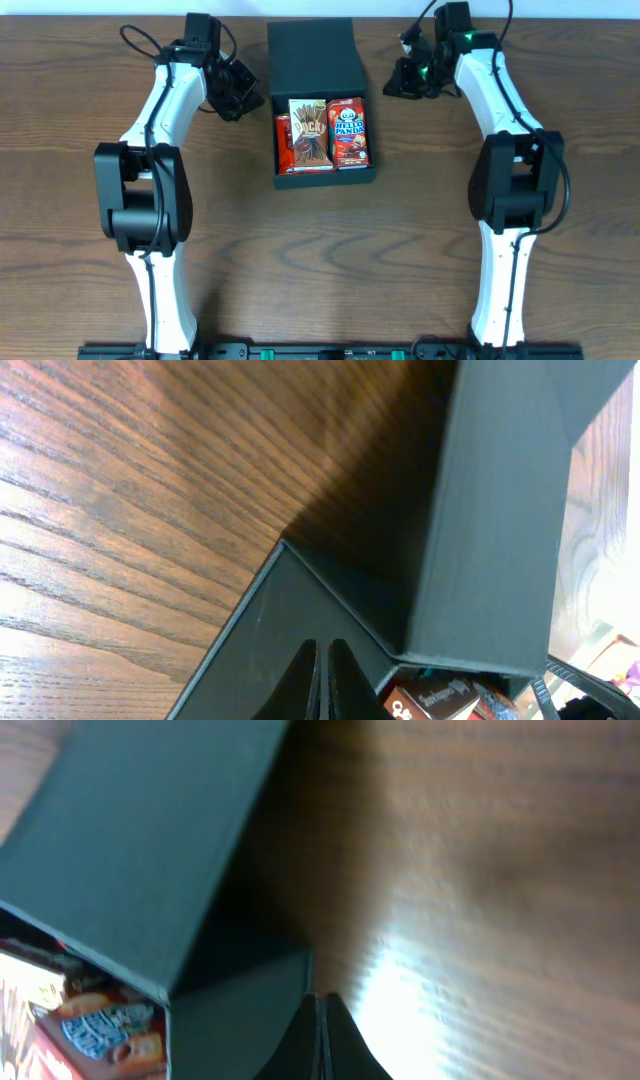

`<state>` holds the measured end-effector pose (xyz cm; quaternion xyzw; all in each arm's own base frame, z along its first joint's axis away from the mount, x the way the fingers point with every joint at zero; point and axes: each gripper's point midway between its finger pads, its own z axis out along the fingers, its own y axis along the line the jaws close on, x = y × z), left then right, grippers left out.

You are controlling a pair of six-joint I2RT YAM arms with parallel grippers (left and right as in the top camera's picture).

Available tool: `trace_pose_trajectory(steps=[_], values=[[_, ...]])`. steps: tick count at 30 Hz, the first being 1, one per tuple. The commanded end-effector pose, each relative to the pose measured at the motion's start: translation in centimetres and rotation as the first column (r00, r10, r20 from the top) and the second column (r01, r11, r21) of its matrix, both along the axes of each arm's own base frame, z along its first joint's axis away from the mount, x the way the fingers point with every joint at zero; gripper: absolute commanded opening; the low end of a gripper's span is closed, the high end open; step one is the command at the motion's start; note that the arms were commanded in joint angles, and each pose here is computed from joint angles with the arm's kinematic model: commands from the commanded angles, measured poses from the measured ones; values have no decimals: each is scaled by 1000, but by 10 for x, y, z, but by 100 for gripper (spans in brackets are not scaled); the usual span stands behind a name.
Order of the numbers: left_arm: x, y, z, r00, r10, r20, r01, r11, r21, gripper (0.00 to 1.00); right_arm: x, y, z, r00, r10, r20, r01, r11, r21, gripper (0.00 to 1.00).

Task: Pack container

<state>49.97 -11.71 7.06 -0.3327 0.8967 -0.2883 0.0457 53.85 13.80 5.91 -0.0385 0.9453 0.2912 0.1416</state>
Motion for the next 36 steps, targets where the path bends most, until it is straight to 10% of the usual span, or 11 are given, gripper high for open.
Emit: trace_pose_trajectory(steps=[1,36], values=[[-1,3,-10,998,46,-39,-46,999,6,6,1,14,-11,999,35,6,-35,999,37,1],[-2,23,-13,997,68,-49,-66,997,25,6,-30,68,-29,988,59,-140,-50,996,70,1]])
